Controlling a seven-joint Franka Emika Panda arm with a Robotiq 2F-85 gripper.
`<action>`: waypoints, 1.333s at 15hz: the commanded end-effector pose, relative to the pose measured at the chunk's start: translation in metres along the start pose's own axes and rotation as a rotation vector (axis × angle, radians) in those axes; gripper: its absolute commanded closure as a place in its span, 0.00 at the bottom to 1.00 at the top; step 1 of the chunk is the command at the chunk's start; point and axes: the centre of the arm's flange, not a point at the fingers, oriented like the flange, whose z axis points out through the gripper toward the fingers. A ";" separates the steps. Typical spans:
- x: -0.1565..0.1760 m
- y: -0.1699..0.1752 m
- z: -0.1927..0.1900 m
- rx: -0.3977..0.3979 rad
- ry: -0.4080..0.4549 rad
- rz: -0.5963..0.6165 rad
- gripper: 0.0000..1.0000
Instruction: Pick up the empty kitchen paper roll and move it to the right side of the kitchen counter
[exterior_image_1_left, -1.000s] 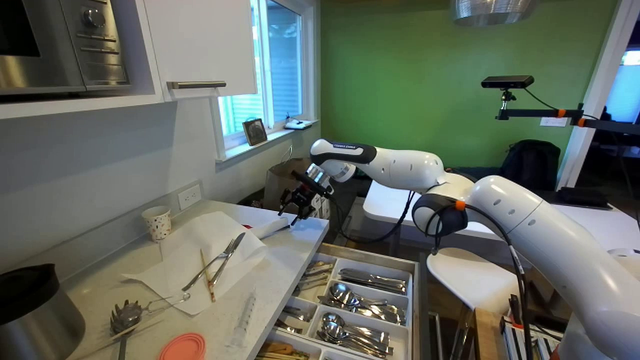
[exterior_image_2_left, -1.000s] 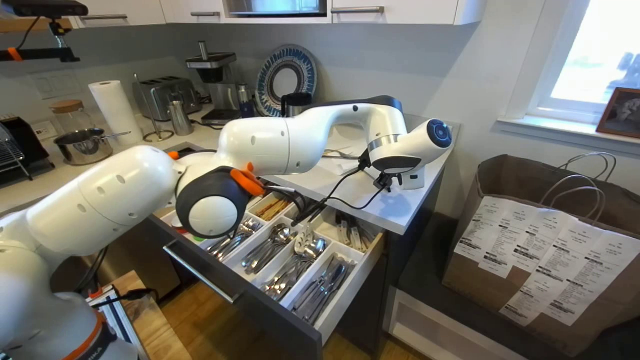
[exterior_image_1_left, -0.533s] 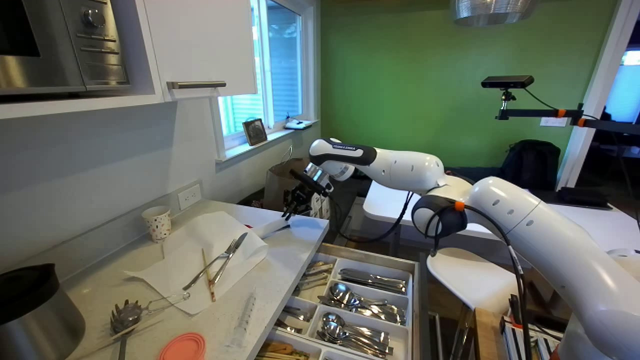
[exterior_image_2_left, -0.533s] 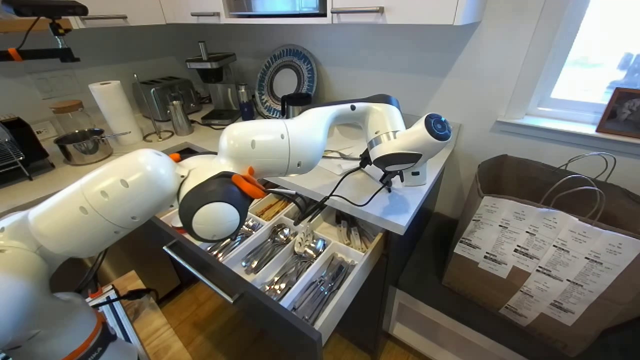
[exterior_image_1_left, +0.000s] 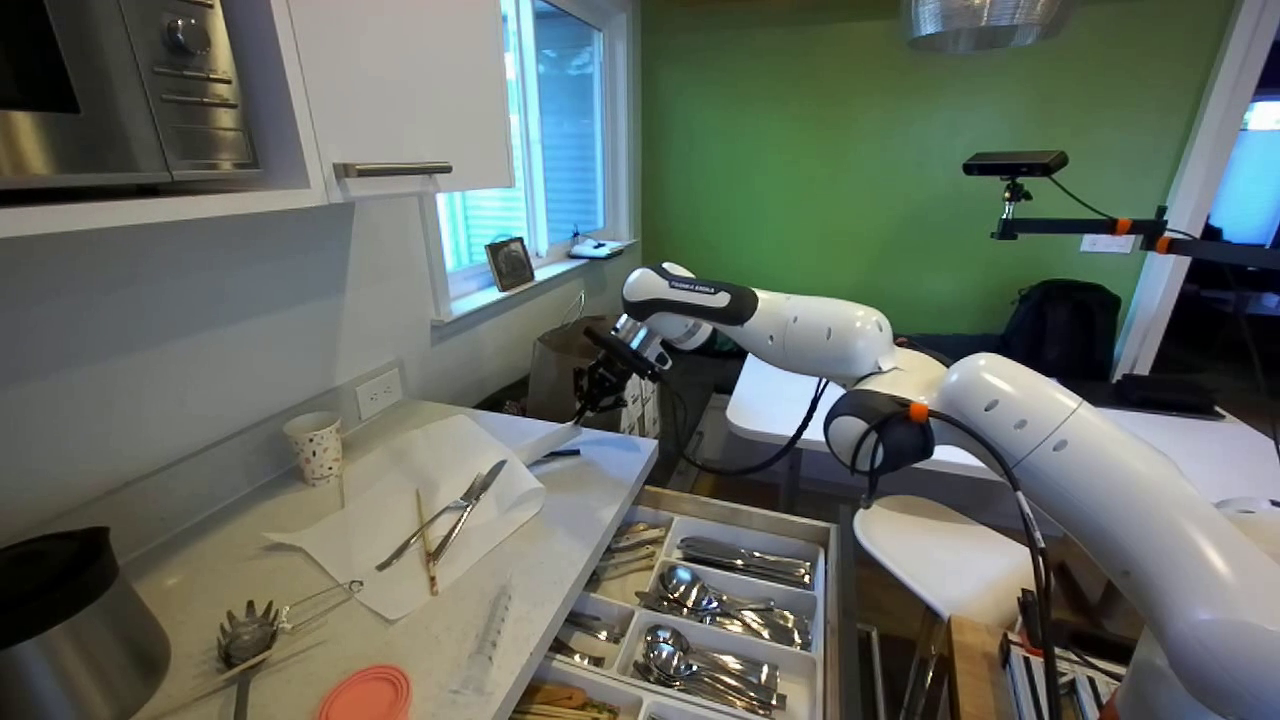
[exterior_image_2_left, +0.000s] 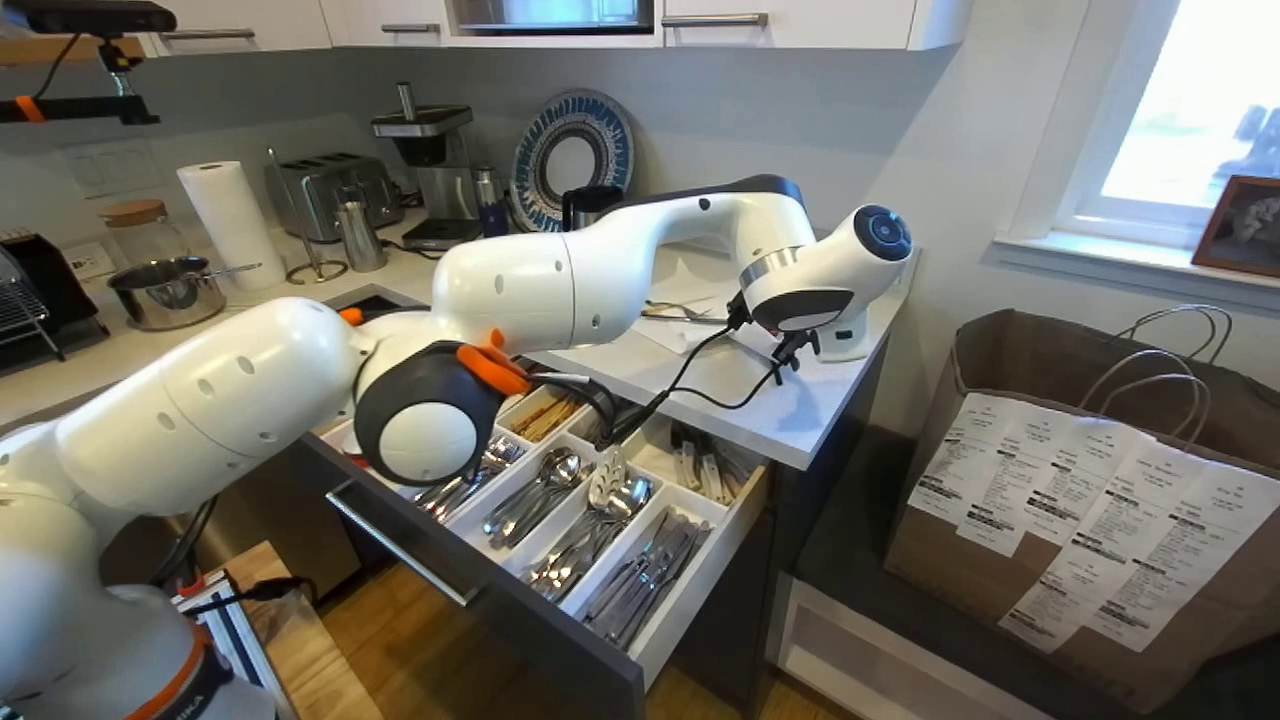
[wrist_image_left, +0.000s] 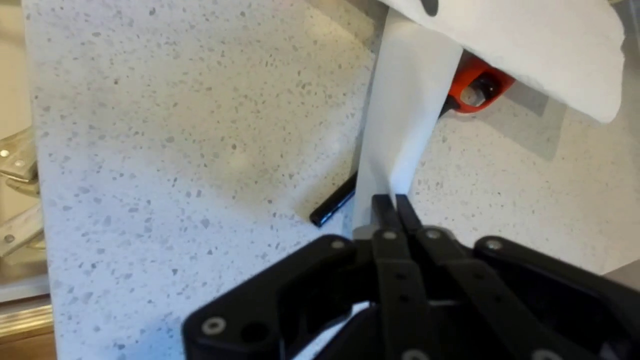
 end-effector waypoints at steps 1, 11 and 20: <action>0.004 -0.013 -0.019 -0.004 0.052 -0.024 1.00; -0.014 -0.017 -0.070 0.033 0.124 -0.110 1.00; -0.019 -0.023 -0.124 0.142 0.087 -0.096 1.00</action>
